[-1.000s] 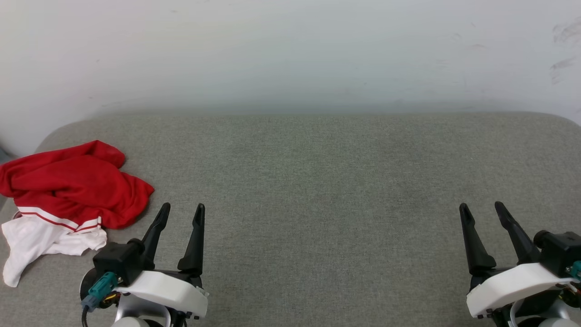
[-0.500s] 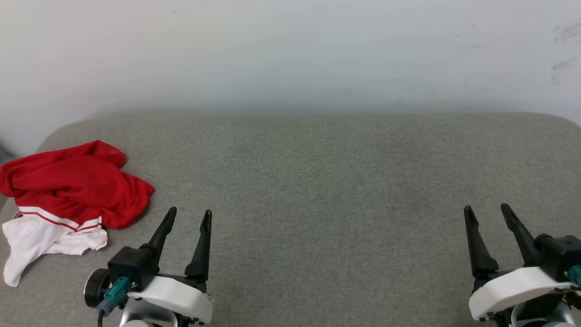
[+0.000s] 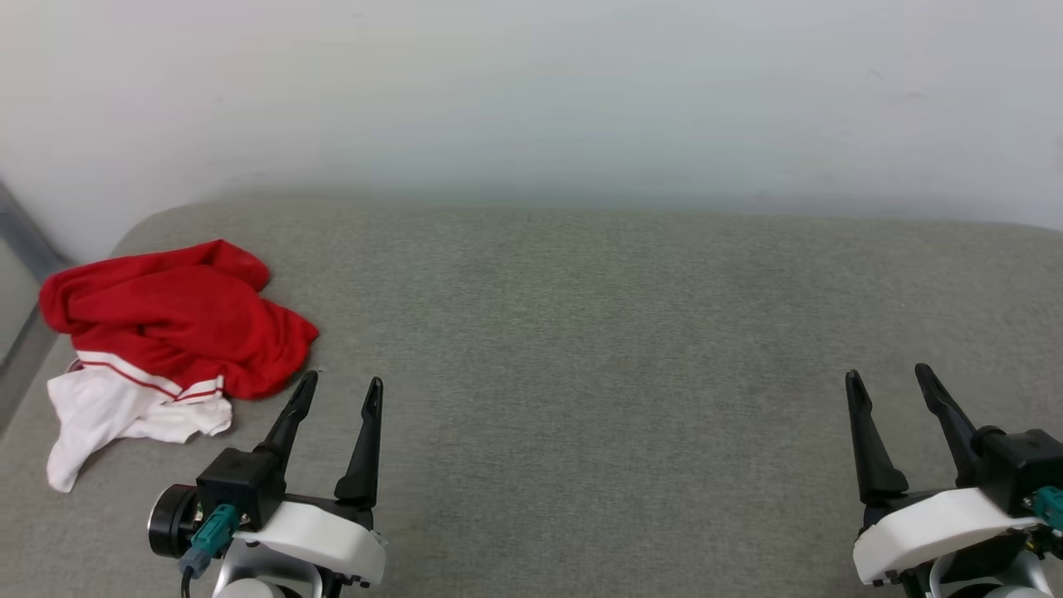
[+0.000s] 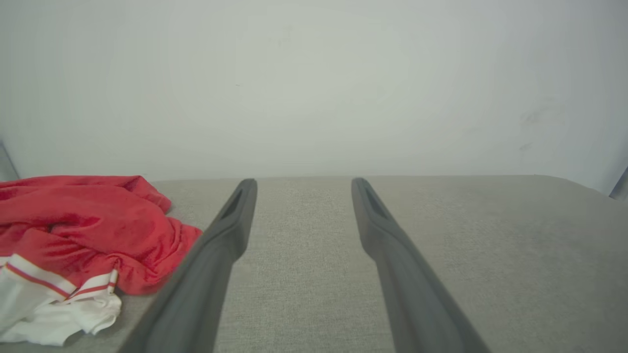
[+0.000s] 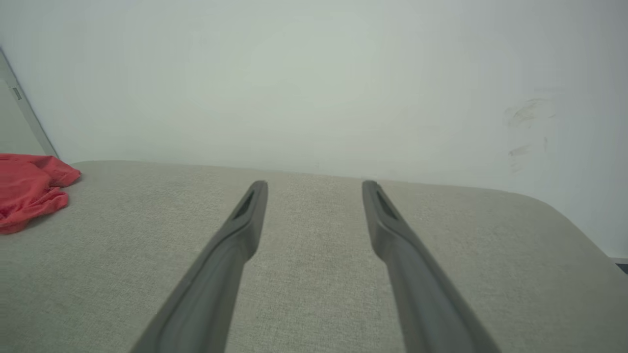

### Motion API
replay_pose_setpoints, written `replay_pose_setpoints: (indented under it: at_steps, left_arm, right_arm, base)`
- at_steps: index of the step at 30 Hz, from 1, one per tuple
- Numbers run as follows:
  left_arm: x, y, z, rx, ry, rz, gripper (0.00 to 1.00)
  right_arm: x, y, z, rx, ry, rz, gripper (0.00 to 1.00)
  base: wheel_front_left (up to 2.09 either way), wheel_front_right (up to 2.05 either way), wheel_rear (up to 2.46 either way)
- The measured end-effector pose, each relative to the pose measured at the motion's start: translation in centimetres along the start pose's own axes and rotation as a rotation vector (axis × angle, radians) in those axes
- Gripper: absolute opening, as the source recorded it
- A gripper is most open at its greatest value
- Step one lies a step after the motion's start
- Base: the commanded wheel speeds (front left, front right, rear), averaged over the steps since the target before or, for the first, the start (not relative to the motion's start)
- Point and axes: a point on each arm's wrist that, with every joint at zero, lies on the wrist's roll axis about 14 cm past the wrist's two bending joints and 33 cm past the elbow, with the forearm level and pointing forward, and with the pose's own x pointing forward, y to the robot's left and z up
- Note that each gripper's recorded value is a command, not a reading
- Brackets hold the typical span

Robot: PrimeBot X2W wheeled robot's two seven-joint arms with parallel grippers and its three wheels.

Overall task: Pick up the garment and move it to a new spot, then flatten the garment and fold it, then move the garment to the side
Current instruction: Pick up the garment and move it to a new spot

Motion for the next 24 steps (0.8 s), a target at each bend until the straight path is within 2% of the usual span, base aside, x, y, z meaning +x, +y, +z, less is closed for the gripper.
replay_pose_setpoints:
  at_steps: [11, 19, 24]
  left_arm:
    - [-3.4, 5.1, 1.0, 0.056, -0.023, 0.170, 1.00]
    - [-7.3, 9.2, 1.6, 0.059, -0.025, 0.323, 1.00]
    - [-9.1, 10.8, 2.0, 0.057, -0.030, 0.388, 1.00]
  right_arm:
    - [2.6, 5.8, 0.8, -0.023, -0.037, 0.173, 1.00]
    - [4.0, 10.6, 0.7, 0.011, -0.038, 0.310, 1.00]
    - [4.5, 12.5, 0.5, 0.025, -0.035, 0.361, 1.00]
  base:
    - [0.00, 0.00, 0.00]
    - [0.00, 0.00, 0.00]
    - [0.00, 0.00, 0.00]
